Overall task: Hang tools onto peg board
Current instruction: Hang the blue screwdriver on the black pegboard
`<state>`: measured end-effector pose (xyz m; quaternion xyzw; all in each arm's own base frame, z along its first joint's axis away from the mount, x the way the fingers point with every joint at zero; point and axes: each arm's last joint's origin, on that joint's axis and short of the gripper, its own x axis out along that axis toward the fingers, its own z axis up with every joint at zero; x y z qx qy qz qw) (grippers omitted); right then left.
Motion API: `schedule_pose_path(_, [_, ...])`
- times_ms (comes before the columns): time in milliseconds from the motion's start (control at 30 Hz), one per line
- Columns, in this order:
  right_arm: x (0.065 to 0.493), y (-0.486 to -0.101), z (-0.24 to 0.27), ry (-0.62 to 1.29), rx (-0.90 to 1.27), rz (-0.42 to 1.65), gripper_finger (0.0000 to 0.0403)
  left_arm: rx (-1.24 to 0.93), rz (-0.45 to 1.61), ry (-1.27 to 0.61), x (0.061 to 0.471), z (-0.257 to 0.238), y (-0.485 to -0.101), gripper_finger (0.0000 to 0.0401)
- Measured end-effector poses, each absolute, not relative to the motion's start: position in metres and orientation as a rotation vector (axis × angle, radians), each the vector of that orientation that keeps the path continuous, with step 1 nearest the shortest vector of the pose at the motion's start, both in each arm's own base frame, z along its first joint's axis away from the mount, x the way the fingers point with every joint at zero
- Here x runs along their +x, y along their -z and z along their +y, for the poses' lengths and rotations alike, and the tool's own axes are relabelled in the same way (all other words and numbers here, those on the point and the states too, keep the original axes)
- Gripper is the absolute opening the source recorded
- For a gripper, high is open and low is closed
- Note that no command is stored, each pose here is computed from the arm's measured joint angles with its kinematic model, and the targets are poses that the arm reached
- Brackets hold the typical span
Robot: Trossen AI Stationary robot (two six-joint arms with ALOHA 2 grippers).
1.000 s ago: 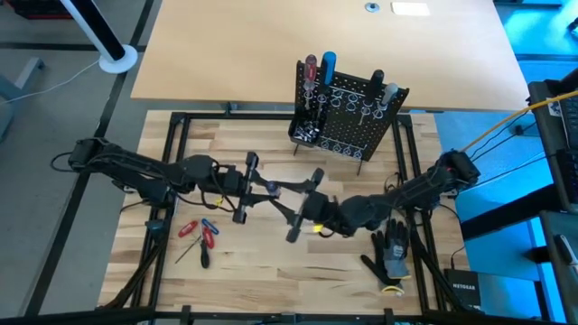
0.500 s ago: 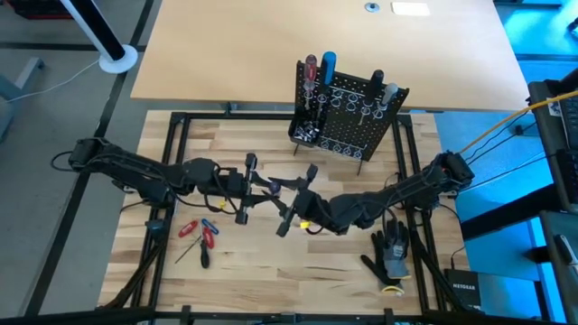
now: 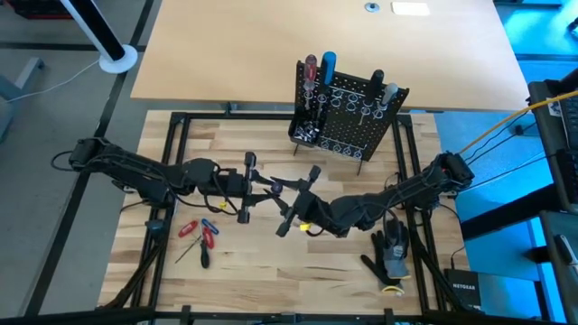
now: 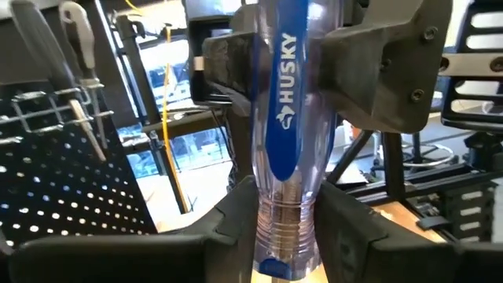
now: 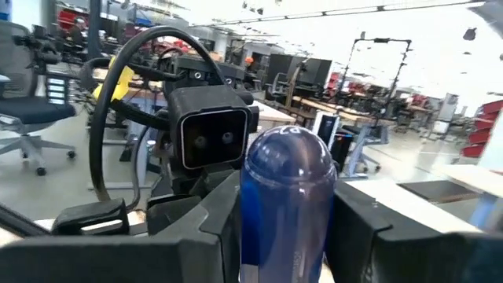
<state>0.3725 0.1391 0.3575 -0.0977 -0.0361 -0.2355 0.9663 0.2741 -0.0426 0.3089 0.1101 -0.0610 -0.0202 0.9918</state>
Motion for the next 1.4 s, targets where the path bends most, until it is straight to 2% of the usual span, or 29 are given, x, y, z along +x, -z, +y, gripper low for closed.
schedule_pose_path(133, [0.367,-0.362,0.142,0.523,-0.245,-0.060,0.0131,0.209,-0.133,0.029,0.271,-0.042,-0.313,0.0139])
schedule_pose_path(267, [0.348,-0.382,0.141,0.615,-0.263,-0.059,0.0133,0.211,-0.118,0.015,0.261,-0.039,-0.319,0.0185])
schedule_pose_path(400, [0.327,-0.404,0.136,0.698,-0.294,-0.044,0.0131,0.230,-0.089,-0.031,0.247,-0.035,-0.327,0.0210])
schedule_pose_path(700, [0.279,-0.462,0.095,0.880,-0.262,-0.109,0.0132,0.257,-0.030,-0.108,0.229,-0.029,-0.333,0.0210])
schedule_pose_path(1100, [0.259,-0.543,0.046,1.057,-0.284,-0.161,0.0130,0.240,0.003,-0.125,0.231,-0.024,-0.329,0.0210])
schedule_pose_path(1400, [0.262,-0.551,0.010,1.143,-0.260,-0.175,0.0130,0.236,0.002,-0.124,0.231,-0.024,-0.329,0.0210])
